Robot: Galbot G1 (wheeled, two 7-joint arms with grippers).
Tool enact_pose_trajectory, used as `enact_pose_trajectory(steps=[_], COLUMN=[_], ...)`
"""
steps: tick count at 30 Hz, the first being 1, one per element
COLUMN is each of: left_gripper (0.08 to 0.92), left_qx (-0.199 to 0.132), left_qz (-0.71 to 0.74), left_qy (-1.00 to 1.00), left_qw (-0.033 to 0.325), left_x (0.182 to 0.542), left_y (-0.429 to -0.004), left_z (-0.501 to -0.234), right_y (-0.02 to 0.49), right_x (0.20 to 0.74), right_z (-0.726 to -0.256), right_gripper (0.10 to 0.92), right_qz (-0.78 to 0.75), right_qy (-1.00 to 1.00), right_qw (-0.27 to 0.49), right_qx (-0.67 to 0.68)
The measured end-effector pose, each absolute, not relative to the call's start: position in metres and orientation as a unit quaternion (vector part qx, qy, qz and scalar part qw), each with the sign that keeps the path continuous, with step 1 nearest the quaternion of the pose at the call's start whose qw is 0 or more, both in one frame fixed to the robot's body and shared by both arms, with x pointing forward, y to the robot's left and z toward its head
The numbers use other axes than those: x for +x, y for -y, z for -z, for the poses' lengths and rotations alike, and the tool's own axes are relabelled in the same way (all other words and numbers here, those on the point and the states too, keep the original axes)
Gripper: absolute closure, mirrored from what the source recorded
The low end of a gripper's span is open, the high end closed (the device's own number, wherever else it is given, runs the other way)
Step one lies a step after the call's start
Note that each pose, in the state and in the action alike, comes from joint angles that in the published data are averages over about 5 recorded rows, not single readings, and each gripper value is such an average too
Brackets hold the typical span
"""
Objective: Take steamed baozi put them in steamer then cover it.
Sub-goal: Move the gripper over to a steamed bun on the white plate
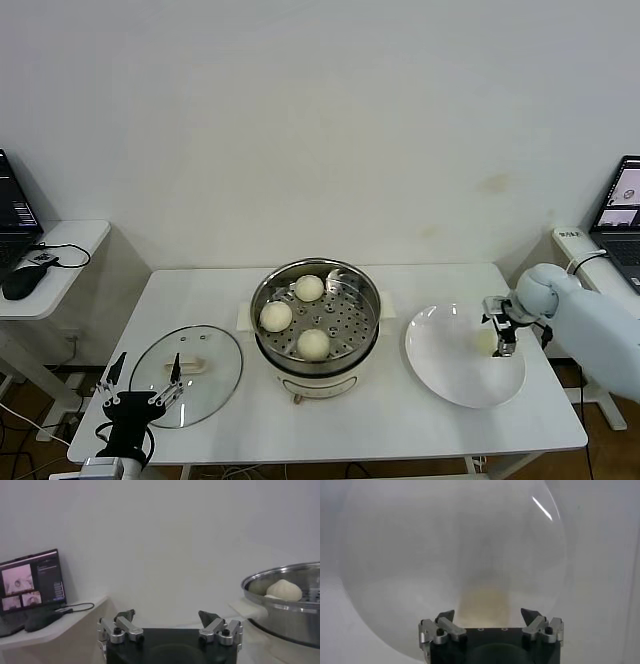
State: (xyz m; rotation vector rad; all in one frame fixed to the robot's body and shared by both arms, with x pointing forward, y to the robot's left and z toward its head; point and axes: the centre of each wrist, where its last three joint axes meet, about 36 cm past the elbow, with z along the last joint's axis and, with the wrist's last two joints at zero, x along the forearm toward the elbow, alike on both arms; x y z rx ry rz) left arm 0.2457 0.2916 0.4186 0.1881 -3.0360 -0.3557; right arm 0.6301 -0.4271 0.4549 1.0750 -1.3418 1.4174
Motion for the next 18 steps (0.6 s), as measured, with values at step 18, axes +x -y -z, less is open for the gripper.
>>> enact_pose_trajectory(steps=[18], left_gripper=[0.177], left_qx=[0.064], left_qz=[0.114], left_qy=[0.991], left_qw=[0.035], left_x=[0.243], left_y=[-0.290], left_z=[-0.423], right_y=[0.426], right_x=[0.637], right_z=[-0.462], right_gripper=[0.386], right_qz=[-0.560], right_qy=[0.551], right_qw=[0.444], right_qx=[0.430])
